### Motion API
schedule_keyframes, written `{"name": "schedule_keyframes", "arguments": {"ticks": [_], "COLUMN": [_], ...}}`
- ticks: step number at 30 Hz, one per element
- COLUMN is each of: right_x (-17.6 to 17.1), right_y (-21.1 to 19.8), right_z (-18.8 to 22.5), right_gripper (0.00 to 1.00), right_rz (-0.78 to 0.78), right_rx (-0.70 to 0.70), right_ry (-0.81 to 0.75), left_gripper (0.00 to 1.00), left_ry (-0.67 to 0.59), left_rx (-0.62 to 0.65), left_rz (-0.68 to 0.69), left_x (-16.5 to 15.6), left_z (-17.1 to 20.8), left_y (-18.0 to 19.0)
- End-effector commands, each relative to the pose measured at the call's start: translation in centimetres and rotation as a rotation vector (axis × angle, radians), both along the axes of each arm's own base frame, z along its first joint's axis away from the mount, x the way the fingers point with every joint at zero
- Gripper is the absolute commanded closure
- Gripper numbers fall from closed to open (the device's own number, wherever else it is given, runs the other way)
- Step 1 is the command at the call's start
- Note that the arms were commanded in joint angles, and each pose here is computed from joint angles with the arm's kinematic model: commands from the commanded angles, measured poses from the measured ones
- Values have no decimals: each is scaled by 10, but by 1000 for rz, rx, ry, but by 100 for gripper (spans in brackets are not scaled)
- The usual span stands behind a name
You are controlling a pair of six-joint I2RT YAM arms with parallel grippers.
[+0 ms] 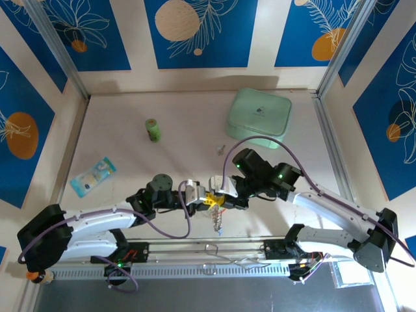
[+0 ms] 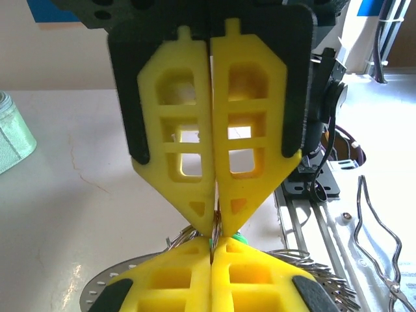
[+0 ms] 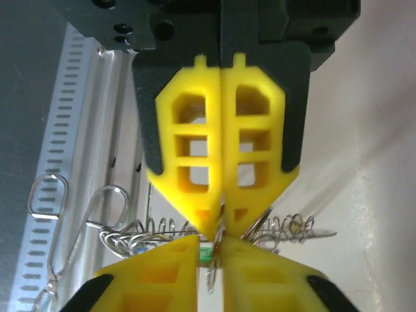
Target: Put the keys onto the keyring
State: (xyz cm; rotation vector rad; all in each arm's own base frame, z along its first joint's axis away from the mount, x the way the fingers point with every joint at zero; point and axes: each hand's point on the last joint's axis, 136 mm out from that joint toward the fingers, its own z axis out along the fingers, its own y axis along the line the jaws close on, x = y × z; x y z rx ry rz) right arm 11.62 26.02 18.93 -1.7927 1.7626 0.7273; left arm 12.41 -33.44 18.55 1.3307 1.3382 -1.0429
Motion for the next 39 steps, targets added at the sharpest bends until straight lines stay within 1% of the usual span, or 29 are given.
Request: {"name": "schedule_keyframes", "arguments": {"ticks": [1,4,7,16,22,27,30,36,39], "right_x": [-6,-2,-2,2,2,4,5,6,6], "right_y": [1,-4,-6,-5,-5,-6,-9,-9,-9], "right_z": [23,22,18,12,7,7,3,-18,-18], "right_gripper": [71,68,67,70,81,96,100,100,95], "right_rz": [-10,-69,-90,-112,-112,-122,-133,-152,-154], "right_rx": [181,252,271,255,233,224,205,136,135], "right_ry": [25,43,66,75,84,78,80,140,141], "left_gripper": [100,100,100,100,100,100,100,100,100], "left_ry": [-84,-82,-66,-56,-62,-70,-80,-108,-117], "left_rx": [-89,-140,-185,-181,-184,-189,-200,-264,-250], "left_rz": [24,22,21,4,0,-3,-4,-24,-26], "left_x": [2,-1,-3,-4,-4,-4,-5,-8,-8], "left_z": [26,30,33,31,32,34,37,56,56], "left_y": [2,5,6,2,2,2,2,2,1]}}
